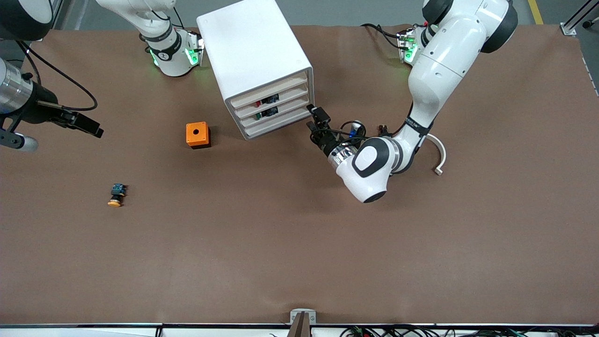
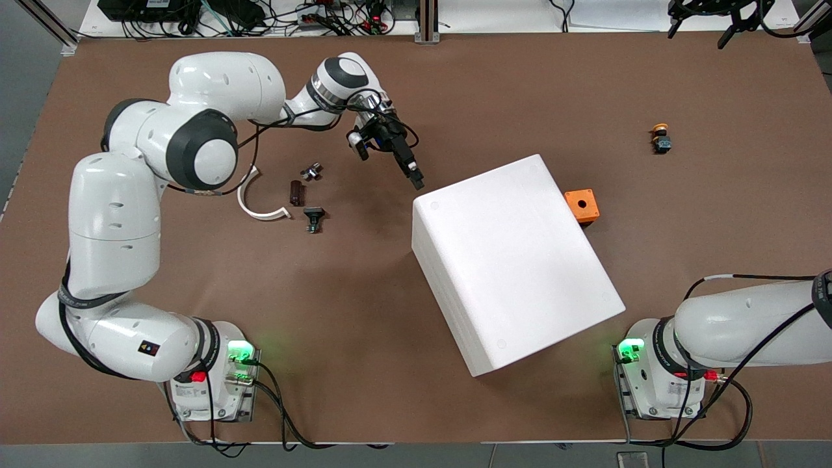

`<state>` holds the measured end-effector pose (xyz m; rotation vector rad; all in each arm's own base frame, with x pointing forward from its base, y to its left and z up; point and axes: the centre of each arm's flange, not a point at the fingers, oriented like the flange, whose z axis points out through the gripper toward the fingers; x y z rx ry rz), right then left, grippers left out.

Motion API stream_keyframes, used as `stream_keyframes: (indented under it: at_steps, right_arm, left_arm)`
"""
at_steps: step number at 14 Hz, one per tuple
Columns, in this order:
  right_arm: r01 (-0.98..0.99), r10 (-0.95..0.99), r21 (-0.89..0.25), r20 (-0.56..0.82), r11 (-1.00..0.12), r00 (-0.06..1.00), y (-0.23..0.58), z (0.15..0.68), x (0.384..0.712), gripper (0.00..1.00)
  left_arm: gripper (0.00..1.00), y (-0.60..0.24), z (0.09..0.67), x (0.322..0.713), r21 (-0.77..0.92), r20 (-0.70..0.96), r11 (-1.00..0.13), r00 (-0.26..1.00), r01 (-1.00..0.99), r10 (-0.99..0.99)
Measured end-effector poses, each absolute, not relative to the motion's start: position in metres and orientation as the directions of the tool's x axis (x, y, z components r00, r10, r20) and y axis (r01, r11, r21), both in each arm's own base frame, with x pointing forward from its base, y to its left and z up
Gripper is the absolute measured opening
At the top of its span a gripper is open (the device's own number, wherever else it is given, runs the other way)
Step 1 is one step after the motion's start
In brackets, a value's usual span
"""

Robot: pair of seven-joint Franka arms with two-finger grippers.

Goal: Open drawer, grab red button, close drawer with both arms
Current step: 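Reach the left gripper to the white cabinet's drawer front, then pull the drawer open with the left gripper while the right gripper approaches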

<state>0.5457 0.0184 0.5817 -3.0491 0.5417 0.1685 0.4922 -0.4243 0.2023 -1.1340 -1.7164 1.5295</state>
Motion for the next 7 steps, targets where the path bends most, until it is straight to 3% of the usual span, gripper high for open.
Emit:
stream_keyframes:
  at_steps: [1, 3, 7]
  right_arm:
    - [-0.369, -0.363, -0.025, -0.123, -0.929, 0.924, 0.022, 0.581, 0.546, 1.0]
    - [-0.411, -0.403, -0.03, -0.135, -0.911, 0.905, 0.03, 0.58, 0.545, 1.0]
    - [-0.461, -0.451, -0.029, -0.154, -0.887, 0.879, 0.046, 0.577, 0.545, 1.0]
  left_arm:
    - [0.6, -0.427, 0.2, 0.489, -0.977, -0.115, -0.014, -0.474, 0.213, 0.873]
    - [0.46, -0.435, 0.196, 0.481, -0.979, -0.11, -0.016, -0.458, 0.204, 0.882]
    - [0.46, -0.458, 0.188, 0.456, -0.982, -0.101, -0.023, -0.413, 0.19, 0.905]
